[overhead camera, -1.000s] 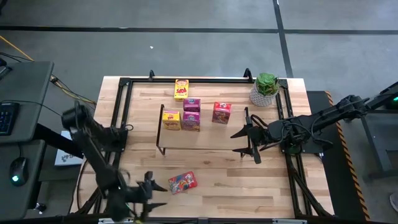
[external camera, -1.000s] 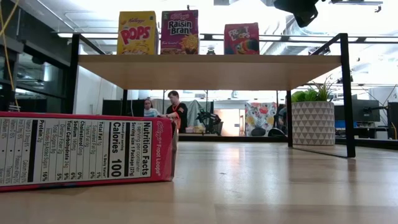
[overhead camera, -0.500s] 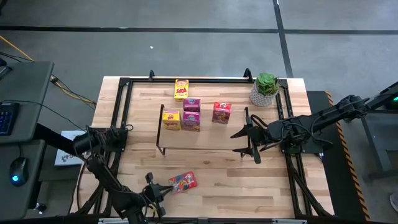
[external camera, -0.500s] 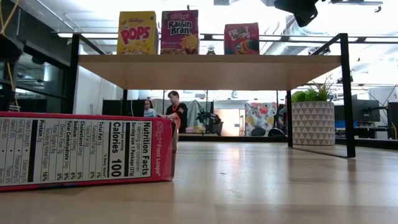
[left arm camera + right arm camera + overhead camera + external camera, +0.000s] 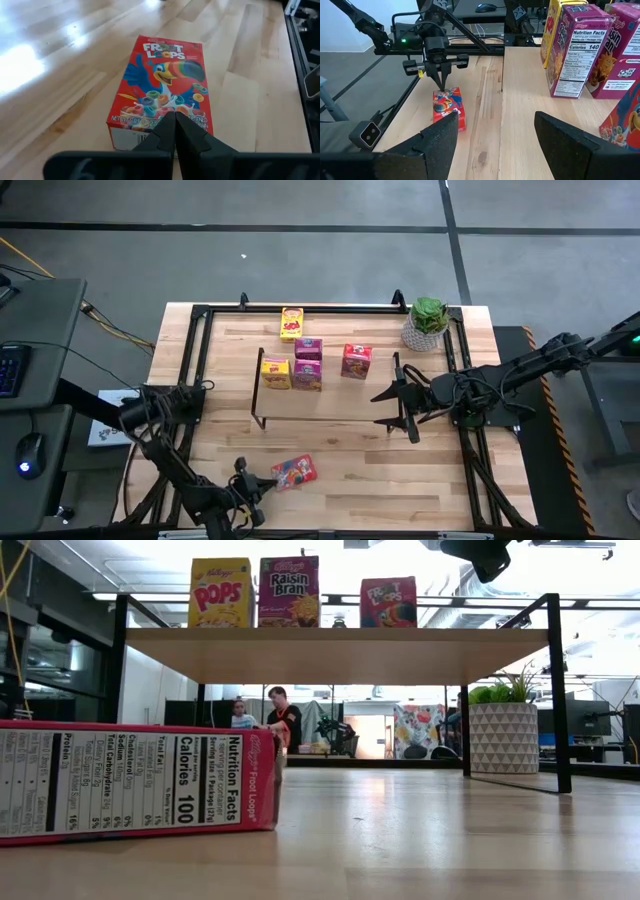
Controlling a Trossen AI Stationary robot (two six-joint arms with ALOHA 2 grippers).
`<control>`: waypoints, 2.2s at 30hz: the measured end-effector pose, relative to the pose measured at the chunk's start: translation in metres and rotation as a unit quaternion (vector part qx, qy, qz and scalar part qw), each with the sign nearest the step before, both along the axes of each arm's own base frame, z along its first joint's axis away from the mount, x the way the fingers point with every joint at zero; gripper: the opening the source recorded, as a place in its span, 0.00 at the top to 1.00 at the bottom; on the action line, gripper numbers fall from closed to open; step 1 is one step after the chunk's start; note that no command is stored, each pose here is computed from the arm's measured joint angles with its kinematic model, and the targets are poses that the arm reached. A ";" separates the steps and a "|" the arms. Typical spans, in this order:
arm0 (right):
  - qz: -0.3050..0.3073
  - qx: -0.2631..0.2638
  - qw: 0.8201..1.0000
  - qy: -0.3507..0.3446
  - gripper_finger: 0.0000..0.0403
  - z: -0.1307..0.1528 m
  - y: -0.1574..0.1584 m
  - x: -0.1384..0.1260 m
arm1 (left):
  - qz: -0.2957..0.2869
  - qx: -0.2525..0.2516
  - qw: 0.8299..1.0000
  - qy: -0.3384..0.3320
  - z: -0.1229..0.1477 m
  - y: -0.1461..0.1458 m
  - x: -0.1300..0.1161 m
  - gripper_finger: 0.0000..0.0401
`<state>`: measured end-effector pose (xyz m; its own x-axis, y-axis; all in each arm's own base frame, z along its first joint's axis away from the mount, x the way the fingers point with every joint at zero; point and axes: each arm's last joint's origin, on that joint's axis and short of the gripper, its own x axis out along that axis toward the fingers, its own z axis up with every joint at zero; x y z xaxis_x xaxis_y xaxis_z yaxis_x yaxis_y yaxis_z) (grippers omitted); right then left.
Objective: Stack cereal on shelf
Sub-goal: Put the red cereal box on the shelf
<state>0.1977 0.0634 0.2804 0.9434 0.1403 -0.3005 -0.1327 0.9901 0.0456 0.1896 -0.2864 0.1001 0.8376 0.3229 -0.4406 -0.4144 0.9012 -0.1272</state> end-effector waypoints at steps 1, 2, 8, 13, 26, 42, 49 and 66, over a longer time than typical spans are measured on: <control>0.000 0.000 1.000 0.000 0.37 0.000 0.000 0.000 | 0.003 -0.002 1.000 -0.003 -0.002 0.000 0.000 1.00; 0.000 0.001 1.000 0.000 0.37 0.000 0.000 0.000 | 0.006 -0.001 1.000 -0.007 -0.003 0.000 0.000 1.00; 0.001 0.002 1.000 0.001 0.37 0.000 0.000 0.000 | -0.007 -0.003 1.000 0.006 -0.002 -0.003 -0.008 1.00; 0.001 0.001 1.000 0.001 0.37 0.000 0.000 0.000 | -0.019 -0.025 0.997 0.064 -0.006 -0.004 -0.020 1.00; -0.003 -0.001 1.000 -0.001 0.37 0.000 0.000 0.000 | -0.006 -0.016 0.999 0.048 -0.005 -0.001 -0.018 1.00; -0.003 0.000 1.000 -0.001 0.37 0.000 0.000 0.000 | -0.019 0.028 0.999 0.040 0.009 -0.006 0.000 1.00; -0.003 -0.001 1.000 -0.001 0.37 0.000 0.000 0.000 | -0.017 0.026 0.998 0.046 0.009 -0.005 0.002 1.00; -0.007 0.015 1.000 -0.002 0.37 0.000 0.000 0.002 | -0.018 0.053 0.997 0.044 0.010 -0.002 0.006 1.00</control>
<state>0.1996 0.0638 0.2803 0.9466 0.1351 -0.2929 -0.1184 0.9902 0.0740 0.1959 -0.2882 0.1099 0.8093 0.3419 -0.4776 -0.3870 0.9221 0.0043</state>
